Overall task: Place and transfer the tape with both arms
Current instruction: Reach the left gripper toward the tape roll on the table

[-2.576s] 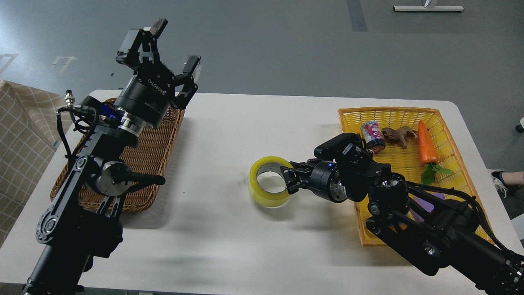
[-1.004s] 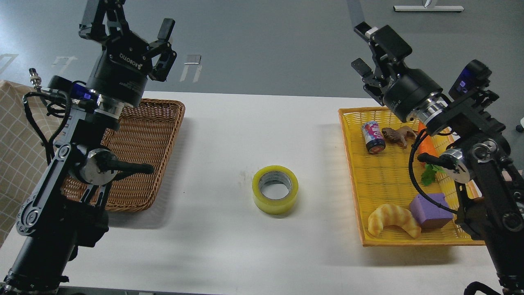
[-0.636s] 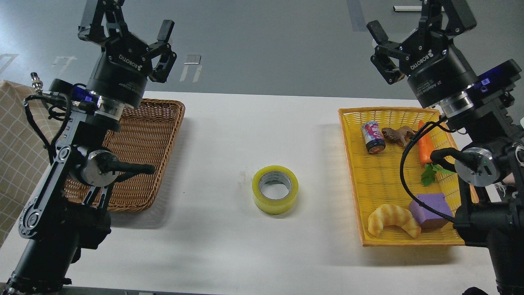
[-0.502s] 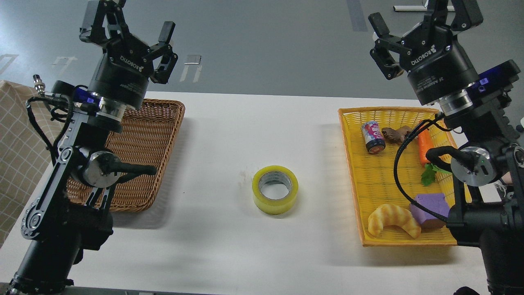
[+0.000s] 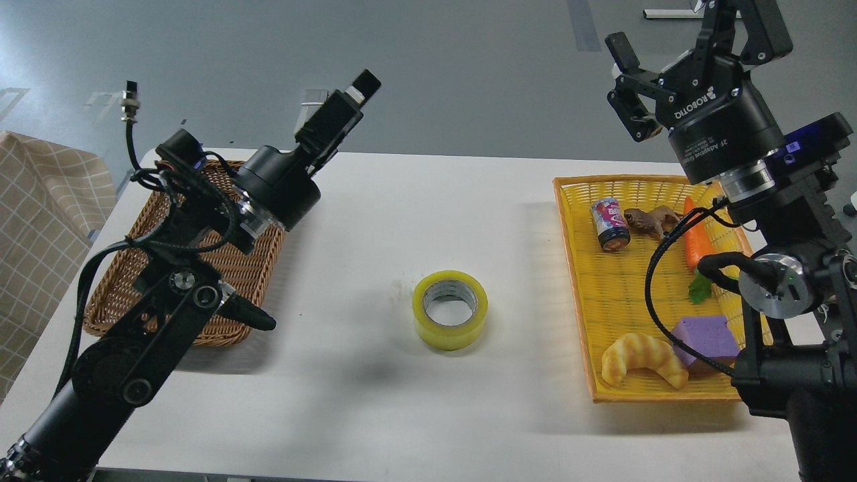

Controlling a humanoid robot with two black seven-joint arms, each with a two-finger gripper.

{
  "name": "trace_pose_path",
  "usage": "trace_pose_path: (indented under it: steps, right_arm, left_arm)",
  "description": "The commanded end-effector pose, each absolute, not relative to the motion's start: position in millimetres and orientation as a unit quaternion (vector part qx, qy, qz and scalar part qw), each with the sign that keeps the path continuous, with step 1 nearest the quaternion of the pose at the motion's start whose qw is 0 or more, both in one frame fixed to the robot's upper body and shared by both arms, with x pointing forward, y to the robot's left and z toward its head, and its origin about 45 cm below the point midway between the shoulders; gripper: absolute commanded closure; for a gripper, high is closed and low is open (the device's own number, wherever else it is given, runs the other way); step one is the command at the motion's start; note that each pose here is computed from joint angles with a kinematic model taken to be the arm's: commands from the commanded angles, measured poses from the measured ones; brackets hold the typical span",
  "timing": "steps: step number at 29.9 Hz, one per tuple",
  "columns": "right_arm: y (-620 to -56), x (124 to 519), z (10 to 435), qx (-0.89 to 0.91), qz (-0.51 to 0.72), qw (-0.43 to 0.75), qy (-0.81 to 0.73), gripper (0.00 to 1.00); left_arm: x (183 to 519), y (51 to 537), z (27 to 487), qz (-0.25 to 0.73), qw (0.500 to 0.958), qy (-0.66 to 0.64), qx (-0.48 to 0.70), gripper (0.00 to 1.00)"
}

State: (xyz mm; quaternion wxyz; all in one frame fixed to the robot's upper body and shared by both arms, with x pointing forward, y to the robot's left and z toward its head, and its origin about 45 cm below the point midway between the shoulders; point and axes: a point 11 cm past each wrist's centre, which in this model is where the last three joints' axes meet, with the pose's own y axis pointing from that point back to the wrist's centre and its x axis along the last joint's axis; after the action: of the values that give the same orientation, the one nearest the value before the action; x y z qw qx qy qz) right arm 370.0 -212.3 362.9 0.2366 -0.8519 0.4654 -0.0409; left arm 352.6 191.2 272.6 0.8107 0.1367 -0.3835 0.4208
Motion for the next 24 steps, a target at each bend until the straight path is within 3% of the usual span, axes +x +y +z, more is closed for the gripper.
trace_pose_path:
  steps: [1, 9, 24]
  right_arm:
    - [-213, 367, 364, -0.849, -0.042, 0.239, 0.469, 0.00]
    - [-224, 368, 367, -0.838, -0.044, 0.244, 0.486, 0.00]
    - [-235, 366, 361, -0.833, -0.042, 0.239, 0.498, 0.00]
  left_arm:
    - [348, 181, 233, 0.373, 0.781, -0.444, 0.232, 0.02]
    - [345, 179, 168, 0.325, 0.761, -0.468, 0.311, 0.02]
    - [335, 176, 127, 0.274, 0.769, -0.460, 0.349, 0.02]
